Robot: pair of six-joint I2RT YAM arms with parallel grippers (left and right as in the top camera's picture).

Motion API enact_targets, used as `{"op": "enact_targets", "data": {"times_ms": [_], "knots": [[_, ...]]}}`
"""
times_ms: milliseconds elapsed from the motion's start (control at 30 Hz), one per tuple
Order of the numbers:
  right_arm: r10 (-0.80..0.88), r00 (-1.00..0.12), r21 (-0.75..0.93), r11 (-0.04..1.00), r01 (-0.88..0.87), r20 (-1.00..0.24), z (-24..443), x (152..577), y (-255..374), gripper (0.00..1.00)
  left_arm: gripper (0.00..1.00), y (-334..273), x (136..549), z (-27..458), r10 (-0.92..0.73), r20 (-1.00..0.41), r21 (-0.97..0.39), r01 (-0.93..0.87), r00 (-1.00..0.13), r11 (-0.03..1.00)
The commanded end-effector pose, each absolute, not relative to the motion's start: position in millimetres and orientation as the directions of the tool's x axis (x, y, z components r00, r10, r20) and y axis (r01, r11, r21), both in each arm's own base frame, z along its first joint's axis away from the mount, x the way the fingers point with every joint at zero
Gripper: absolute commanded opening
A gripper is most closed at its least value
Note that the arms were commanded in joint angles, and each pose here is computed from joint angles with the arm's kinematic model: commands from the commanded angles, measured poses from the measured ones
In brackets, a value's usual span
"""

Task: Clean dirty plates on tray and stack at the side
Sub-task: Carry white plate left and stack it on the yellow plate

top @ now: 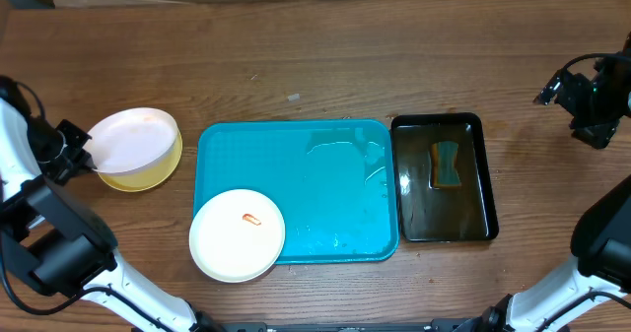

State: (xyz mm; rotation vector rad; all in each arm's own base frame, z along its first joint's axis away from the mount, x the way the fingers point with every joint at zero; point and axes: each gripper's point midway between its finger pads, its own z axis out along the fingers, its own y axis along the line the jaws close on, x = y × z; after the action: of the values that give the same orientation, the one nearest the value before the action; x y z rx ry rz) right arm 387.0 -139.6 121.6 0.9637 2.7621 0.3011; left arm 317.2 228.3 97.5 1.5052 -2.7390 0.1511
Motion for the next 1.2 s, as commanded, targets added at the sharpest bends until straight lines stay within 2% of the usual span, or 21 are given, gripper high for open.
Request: {"op": "enact_targets", "data": {"times_ms": [0, 33, 67, 100, 133, 267, 500, 633, 700, 933, 1067, 1167], "knots": [[0.628, -0.762, 0.263, 0.771, 0.580, -0.159, 134.7, 390.4, -142.3, 1.00, 0.17, 234.5, 315.9, 97.6, -0.856, 0.045, -0.084, -0.855, -0.516, 0.511], [0.628, -0.762, 0.263, 0.771, 0.580, -0.159, 134.7, 390.4, -142.3, 1.00, 0.33, 234.7, 316.1, 97.7, -0.851, 0.045, -0.089, -0.850, -0.524, 0.519], [0.628, -0.762, 0.263, 0.771, 0.581, -0.159, 134.6, 390.4, -142.2, 1.00, 0.61, 233.9, 316.7, 97.8, -0.850, 0.047, -0.096, -0.849, -0.525, 0.519], [0.628, -0.762, 0.263, 0.771, 0.581, -0.159, 134.6, 390.4, -142.2, 1.00, 0.75, 232.3, 317.9, 98.0, -0.849, 0.051, -0.107, -0.849, -0.525, 0.518], [0.628, -0.762, 0.263, 0.771, 0.580, -0.159, 134.7, 390.4, -142.3, 1.00, 0.77, 229.7, 320.0, 98.4, -0.849, 0.058, -0.125, -0.847, -0.526, 0.516], [0.628, -0.762, 0.263, 0.771, 0.580, -0.159, 134.7, 390.4, -142.3, 1.00, 0.79, 209.0, 331.1, 103.2, -0.805, 0.102, -0.250, -0.798, -0.585, 0.548], [0.628, -0.762, 0.263, 0.771, 0.580, -0.159, 134.7, 390.4, -142.3, 1.00, 0.73, 132.2, 342.1, 130.8, -0.603, 0.216, -0.543, -0.608, -0.768, 0.579], [0.628, -0.762, 0.263, 0.771, 0.580, -0.159, 134.7, 390.4, -142.3, 1.00, 0.50, 83.3, 344.5, 159.5, -0.434, 0.177, -0.715, -0.418, -0.883, 0.560], [0.628, -0.762, 0.263, 0.771, 0.580, -0.159, 134.7, 390.4, -142.3, 1.00, 0.48, 65.5, 341.0, 173.2, -0.395, 0.143, -0.762, -0.356, -0.907, 0.542], [0.628, -0.762, 0.263, 0.771, 0.580, -0.159, 134.7, 390.4, -142.3, 1.00, 0.48, 34.5, 280.3, 178.6, -0.408, 0.063, -0.695, -0.333, -0.911, 0.638], [0.628, -0.762, 0.263, 0.771, 0.580, -0.159, 134.7, 390.4, -142.3, 1.00, 0.53, 52.7, 228.9, 162.2, -0.572, -0.008, -0.435, -0.513, -0.820, 0.740], [0.628, -0.762, 0.263, 0.771, 0.580, -0.159, 134.7, 390.4, -142.3, 1.00, 0.58, 57.2, 199.0, 164.6, -0.652, -0.105, -0.302, -0.601, -0.750, 0.740]]}}
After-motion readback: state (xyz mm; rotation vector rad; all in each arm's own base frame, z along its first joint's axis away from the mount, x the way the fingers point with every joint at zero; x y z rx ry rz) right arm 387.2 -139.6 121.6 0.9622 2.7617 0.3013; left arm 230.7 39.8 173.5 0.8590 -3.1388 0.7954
